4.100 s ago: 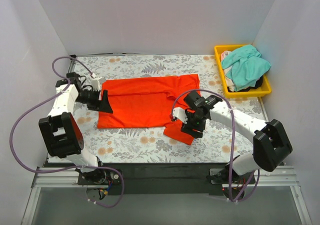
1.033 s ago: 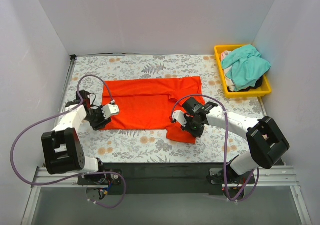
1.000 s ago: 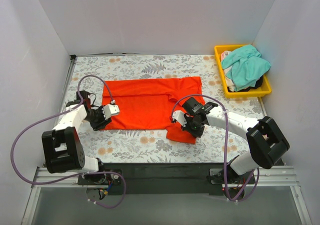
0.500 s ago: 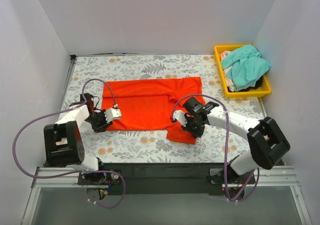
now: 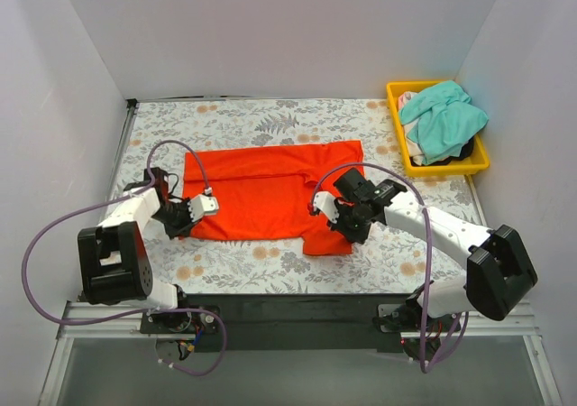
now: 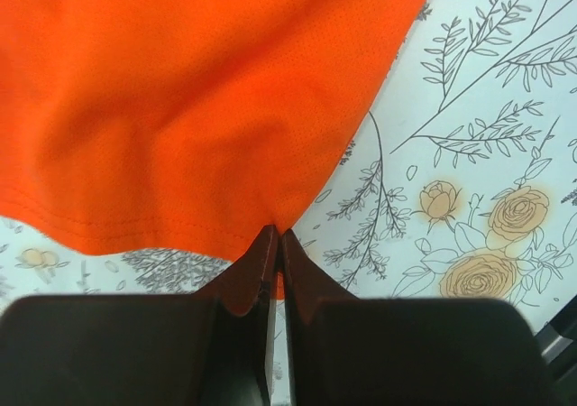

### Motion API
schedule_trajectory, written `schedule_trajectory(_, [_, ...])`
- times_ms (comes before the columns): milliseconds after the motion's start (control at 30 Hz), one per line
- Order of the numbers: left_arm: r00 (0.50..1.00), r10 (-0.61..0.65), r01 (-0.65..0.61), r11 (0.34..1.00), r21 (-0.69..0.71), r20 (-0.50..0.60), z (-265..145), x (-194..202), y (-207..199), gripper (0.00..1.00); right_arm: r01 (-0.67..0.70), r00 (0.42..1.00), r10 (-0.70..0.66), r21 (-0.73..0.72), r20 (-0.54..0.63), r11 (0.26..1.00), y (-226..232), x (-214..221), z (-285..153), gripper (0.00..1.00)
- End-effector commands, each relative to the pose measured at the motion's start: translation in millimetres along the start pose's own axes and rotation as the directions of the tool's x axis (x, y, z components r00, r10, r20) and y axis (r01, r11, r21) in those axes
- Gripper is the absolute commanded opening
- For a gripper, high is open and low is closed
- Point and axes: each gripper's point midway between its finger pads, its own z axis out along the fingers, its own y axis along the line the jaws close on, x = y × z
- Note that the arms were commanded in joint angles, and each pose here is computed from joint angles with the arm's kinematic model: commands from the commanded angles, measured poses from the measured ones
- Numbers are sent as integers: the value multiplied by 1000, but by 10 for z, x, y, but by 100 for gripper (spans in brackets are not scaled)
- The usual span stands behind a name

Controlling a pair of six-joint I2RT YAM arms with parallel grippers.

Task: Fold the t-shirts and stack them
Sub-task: Fold the tshirt

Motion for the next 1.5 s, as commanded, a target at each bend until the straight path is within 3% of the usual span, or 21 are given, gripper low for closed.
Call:
schedule_trajectory(0, [998, 19, -17, 999, -36, 62, -267, -243, 94, 0, 4, 999, -6, 47, 51, 999, -192, -155, -263, 1])
schedule_trajectory(433, [981, -57, 81, 989, -122, 187, -442, -610, 619, 0, 45, 995, -63, 202, 83, 978, -1110, -496, -614, 1])
schedule_trajectory(800, [956, -130, 178, 970, -168, 264, -468, -812, 1118, 0, 68, 992, -90, 237, 83, 969, -1698, -773, -588, 1])
schedule_trajectory(1467, [945, -216, 258, 953, -156, 246, -267, -762, 1465, 0, 67, 994, -87, 255, 69, 965, -2276, -951, -378, 1])
